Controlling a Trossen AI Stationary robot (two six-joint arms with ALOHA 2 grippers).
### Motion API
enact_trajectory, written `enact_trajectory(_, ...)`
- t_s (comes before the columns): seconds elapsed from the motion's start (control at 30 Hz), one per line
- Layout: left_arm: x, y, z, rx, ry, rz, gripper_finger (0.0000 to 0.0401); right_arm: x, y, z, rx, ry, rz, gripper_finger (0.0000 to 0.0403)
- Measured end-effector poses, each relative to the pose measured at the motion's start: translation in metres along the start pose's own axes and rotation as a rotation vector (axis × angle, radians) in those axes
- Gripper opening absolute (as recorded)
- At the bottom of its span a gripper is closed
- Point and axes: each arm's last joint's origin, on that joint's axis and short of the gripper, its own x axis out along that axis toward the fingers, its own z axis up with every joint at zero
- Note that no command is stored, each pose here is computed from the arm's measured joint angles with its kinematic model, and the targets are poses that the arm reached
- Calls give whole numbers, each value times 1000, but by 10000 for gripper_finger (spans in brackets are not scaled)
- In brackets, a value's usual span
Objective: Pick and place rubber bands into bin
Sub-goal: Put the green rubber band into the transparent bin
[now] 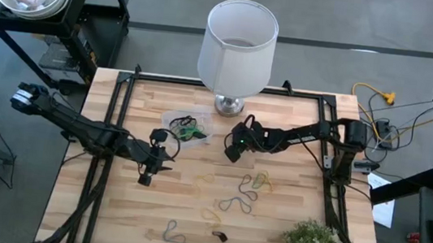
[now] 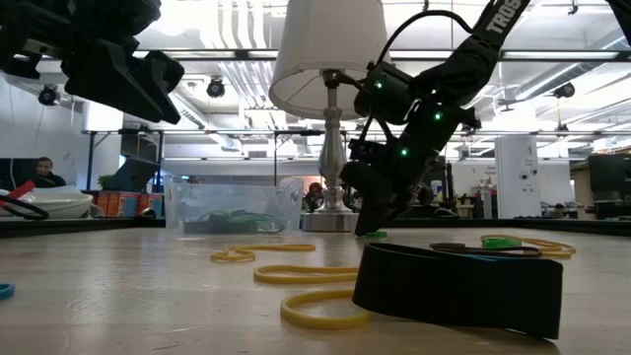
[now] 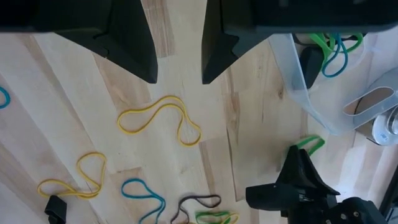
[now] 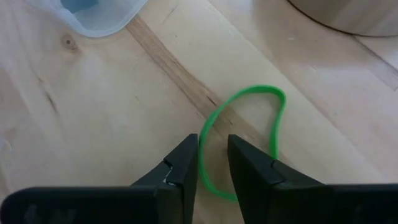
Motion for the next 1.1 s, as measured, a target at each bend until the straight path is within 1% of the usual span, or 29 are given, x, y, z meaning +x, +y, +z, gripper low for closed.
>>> enact_trajectory(0.23,0,0,1,-3,-11,1,109,0,-2,-5,-13,14,-3,52)
enact_trajectory(0.37,0,0,1,-3,-13,1,109,0,-1,-6,-67,27,16,17)
enact_trajectory(0.43,0,0,1,2,-13,1,109,0,0,-7,-94,25,17,11)
enact_trajectory(0.7,0,0,1,4,-13,1,109,-6,10,-5,-193,14,39,8)
enact_trajectory(0.83,0,0,1,5,-13,1,109,-11,23,-6,-243,18,98,8)
enact_trajectory(1.1,0,0,1,5,-13,1,109,-30,41,-5,-299,-24,163,8)
